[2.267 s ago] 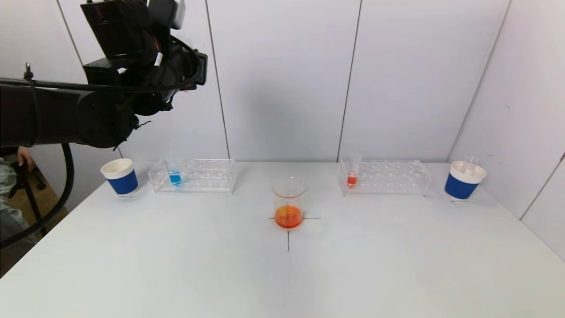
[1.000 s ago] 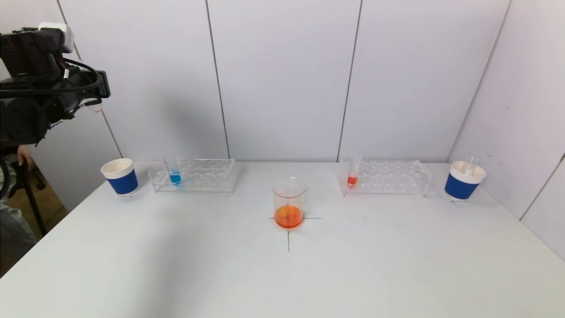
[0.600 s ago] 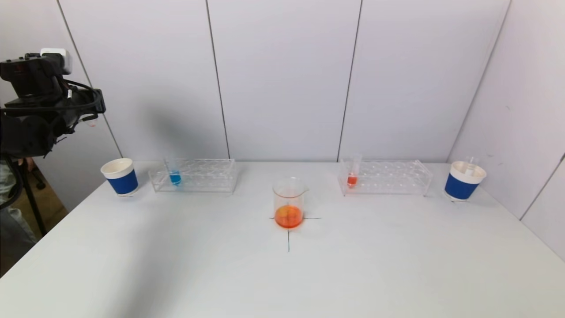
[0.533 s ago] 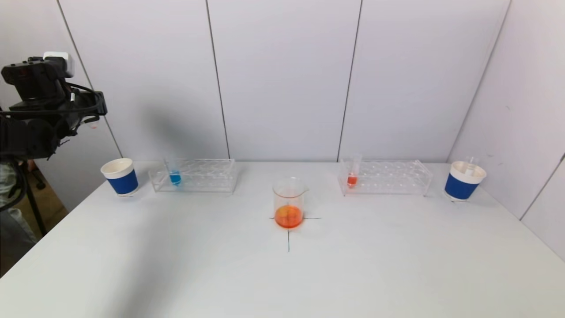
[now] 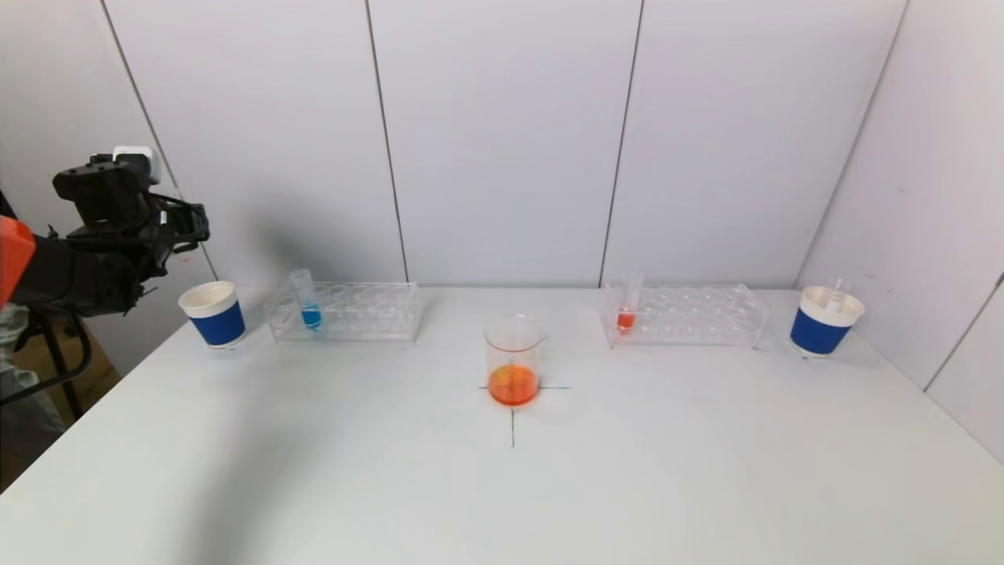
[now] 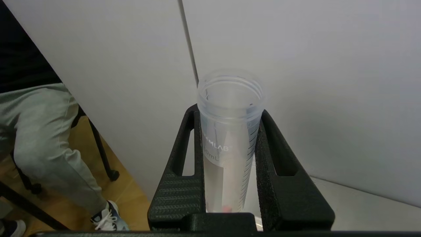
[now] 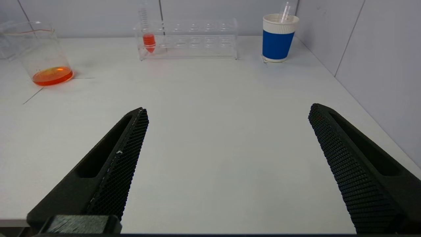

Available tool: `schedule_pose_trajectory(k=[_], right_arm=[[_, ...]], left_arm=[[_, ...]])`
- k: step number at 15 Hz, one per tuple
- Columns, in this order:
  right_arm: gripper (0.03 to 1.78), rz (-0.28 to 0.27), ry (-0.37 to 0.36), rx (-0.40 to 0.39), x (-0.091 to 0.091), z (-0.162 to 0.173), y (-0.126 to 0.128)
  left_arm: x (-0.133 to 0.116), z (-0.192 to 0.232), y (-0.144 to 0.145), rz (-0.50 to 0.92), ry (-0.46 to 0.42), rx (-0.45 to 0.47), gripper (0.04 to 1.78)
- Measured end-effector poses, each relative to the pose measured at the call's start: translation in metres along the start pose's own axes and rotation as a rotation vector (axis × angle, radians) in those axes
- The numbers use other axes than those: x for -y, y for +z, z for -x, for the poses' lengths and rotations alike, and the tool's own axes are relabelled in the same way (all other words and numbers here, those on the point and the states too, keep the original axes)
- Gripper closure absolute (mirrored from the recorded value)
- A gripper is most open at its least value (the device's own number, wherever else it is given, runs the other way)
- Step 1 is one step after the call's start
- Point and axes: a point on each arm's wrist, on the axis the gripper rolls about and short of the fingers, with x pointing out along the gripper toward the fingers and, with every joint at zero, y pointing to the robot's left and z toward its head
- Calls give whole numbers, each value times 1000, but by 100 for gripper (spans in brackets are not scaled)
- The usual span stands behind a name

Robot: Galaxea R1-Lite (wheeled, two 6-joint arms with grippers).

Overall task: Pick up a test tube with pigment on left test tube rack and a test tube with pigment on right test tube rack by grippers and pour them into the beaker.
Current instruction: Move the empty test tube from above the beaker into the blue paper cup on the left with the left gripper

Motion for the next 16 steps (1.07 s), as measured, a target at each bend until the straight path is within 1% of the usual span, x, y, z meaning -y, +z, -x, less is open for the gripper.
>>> schedule_pose_trajectory(k=[4,7,9,16], right_arm=[[4,0,0,0,0,0,0],[4,0,0,0,0,0,0],[4,0,0,0,0,0,0],[4,0,0,0,0,0,0]], left_arm=[[0,-3,-20,16,1,-42,137],[2,1,-31,17,-7,-25,137],[3,5,-40,15,-16,-44,137],[6,15,-61,14,-45,-61,137]])
